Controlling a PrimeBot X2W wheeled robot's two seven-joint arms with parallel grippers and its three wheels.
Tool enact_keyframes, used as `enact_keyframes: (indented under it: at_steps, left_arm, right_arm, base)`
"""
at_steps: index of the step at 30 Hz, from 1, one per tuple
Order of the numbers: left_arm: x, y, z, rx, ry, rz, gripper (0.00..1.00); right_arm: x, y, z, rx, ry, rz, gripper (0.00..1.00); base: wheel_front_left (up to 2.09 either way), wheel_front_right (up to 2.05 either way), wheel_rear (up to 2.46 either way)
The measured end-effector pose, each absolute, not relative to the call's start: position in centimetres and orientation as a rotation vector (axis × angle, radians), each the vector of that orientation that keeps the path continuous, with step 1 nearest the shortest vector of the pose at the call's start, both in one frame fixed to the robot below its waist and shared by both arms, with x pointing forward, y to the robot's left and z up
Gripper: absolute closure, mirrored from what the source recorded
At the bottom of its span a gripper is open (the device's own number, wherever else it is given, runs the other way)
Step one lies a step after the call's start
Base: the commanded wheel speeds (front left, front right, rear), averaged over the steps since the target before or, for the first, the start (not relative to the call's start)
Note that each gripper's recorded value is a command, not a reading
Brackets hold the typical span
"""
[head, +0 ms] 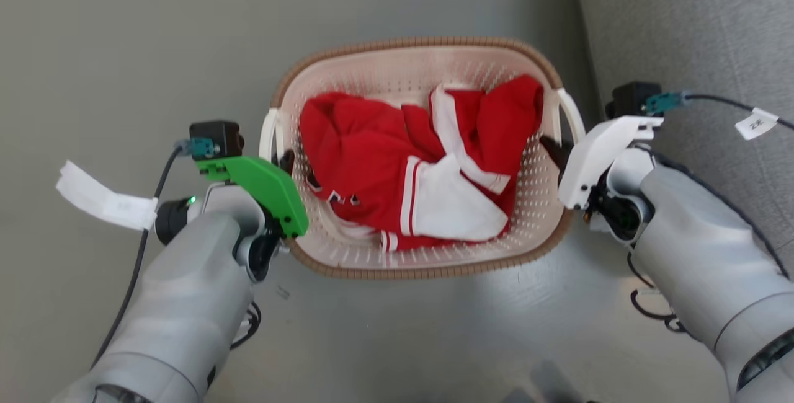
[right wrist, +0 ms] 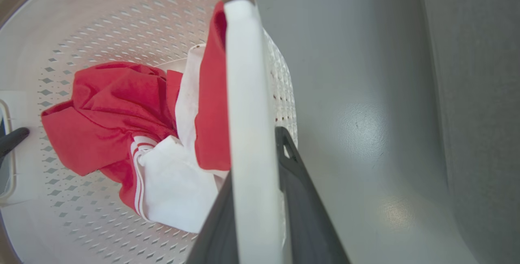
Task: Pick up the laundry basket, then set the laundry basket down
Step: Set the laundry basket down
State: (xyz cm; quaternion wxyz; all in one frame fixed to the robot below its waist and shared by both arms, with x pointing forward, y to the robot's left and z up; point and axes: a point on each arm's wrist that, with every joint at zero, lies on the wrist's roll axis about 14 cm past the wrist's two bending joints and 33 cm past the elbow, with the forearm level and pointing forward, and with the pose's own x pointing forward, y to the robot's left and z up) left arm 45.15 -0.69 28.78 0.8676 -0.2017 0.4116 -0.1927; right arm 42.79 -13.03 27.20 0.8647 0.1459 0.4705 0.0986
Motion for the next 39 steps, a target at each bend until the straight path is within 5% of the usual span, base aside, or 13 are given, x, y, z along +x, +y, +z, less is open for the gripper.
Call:
enact_keyframes:
  at_steps: [24, 39]
  left_arm:
    - [51.0, -0.1, 21.7, -0.488, 0.838, -0.304, 1.0]
    - [51.2, -0.4, 16.7, -0.504, 0.873, -0.289, 1.0]
  right_arm:
    - [48.8, -12.6, 19.9, 0.311, 0.958, 0.225, 1.0]
    - [48.5, -12.9, 15.0, 0.32, 0.977, 0.203, 1.0]
  base:
    - [0.0, 0.0, 0.0]
    - [0.0, 0.0, 0.0]
